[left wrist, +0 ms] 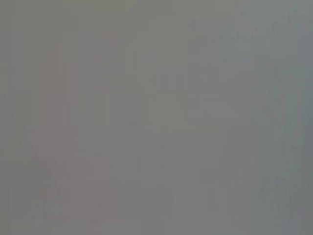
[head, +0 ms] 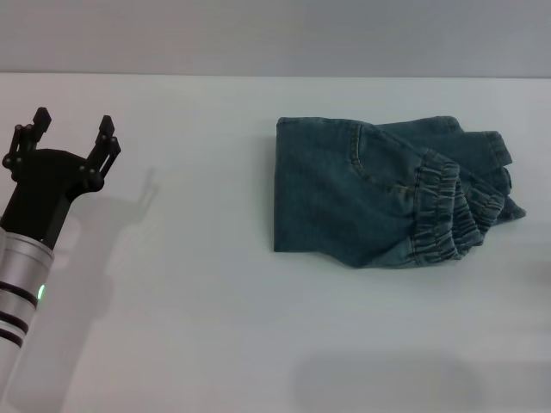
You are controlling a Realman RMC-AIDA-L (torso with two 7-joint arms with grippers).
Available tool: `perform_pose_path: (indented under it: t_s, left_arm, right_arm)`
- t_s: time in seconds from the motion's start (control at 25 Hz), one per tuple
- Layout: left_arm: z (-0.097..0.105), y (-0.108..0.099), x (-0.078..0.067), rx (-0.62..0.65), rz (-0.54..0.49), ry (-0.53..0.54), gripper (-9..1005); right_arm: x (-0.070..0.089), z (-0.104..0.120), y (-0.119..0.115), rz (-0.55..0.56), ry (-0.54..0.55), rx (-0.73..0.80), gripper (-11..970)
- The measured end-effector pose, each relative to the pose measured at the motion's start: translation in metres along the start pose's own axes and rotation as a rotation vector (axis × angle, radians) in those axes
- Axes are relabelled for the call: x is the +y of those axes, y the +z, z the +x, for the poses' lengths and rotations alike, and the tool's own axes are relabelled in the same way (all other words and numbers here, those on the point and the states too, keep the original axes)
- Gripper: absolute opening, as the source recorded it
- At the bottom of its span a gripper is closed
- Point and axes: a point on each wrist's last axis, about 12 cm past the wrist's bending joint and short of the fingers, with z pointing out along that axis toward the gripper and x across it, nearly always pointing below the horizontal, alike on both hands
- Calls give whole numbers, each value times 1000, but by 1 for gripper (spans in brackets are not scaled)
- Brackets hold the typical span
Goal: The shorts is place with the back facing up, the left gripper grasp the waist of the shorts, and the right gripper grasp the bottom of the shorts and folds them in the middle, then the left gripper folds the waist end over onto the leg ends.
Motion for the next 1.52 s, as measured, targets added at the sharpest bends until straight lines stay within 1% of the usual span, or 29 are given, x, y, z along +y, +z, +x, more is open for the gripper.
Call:
perform_pose_path:
  t_s: [0.72,1.08,1.52]
  left_arm:
    - [1,-8,3,-8,-12,0,834]
    - [0,-8,3,-18,-18,-2,834]
    - [0,-9,4,-18,-20,-1,834]
  right_arm:
    - [1,-2,-3,-6,1,-19,560]
    - [1,-2,0,-10,-1,-19,559]
    - [0,-1,-2,-7,-1,-9,559]
